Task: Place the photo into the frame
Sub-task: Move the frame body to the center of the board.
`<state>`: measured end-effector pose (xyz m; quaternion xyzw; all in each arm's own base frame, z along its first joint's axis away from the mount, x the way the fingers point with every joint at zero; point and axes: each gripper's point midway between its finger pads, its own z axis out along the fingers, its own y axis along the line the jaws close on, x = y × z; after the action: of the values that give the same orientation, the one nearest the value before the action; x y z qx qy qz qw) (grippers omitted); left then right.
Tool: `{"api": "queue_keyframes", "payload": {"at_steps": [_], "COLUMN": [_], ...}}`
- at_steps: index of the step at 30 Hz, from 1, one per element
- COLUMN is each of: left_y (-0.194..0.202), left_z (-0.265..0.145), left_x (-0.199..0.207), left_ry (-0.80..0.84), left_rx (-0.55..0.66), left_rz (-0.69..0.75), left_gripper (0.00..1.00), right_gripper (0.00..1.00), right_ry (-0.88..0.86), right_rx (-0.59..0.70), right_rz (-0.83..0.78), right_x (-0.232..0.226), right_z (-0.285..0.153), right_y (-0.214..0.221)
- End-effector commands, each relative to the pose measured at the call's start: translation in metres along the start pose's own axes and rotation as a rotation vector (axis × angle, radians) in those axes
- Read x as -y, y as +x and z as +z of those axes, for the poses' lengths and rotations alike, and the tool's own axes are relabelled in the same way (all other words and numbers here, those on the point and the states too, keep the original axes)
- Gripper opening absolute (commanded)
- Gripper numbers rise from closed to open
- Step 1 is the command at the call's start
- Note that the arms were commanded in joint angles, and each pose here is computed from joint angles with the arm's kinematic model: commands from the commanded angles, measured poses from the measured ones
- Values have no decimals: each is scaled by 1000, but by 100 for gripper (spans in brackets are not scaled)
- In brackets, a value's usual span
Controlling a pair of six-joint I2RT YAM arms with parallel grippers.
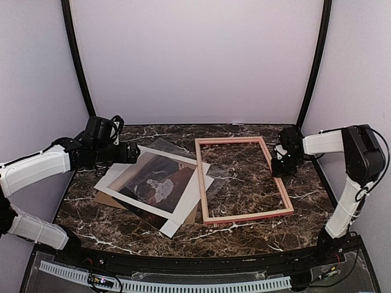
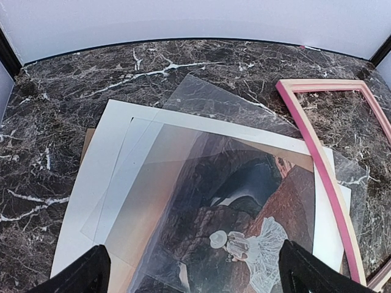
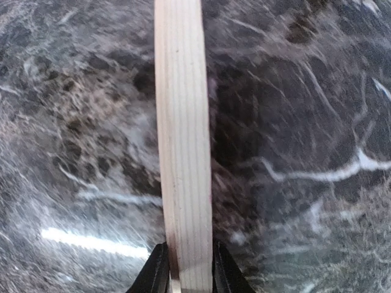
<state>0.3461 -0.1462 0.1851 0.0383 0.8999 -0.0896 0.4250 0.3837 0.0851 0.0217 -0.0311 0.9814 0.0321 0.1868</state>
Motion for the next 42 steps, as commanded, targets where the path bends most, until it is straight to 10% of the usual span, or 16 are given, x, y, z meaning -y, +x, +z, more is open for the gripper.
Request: {"api": "queue_keyframes", "payload": {"at_steps": [1,42], "left_y": [-4,24], "left_z": [-2,29], "left_x": [3,0], "left_ry": [9,-43], "left_rx": [18,-158], "left_rz": [-3,105], "left_gripper": [99,99], "right_gripper": [21,14], "right_ry": [99,510], "right_rx": [-1,-240], "right_rz": [65,-153], "right_x": [28,114], "right_z": [-12,-27], "right_y": [23,53]}}
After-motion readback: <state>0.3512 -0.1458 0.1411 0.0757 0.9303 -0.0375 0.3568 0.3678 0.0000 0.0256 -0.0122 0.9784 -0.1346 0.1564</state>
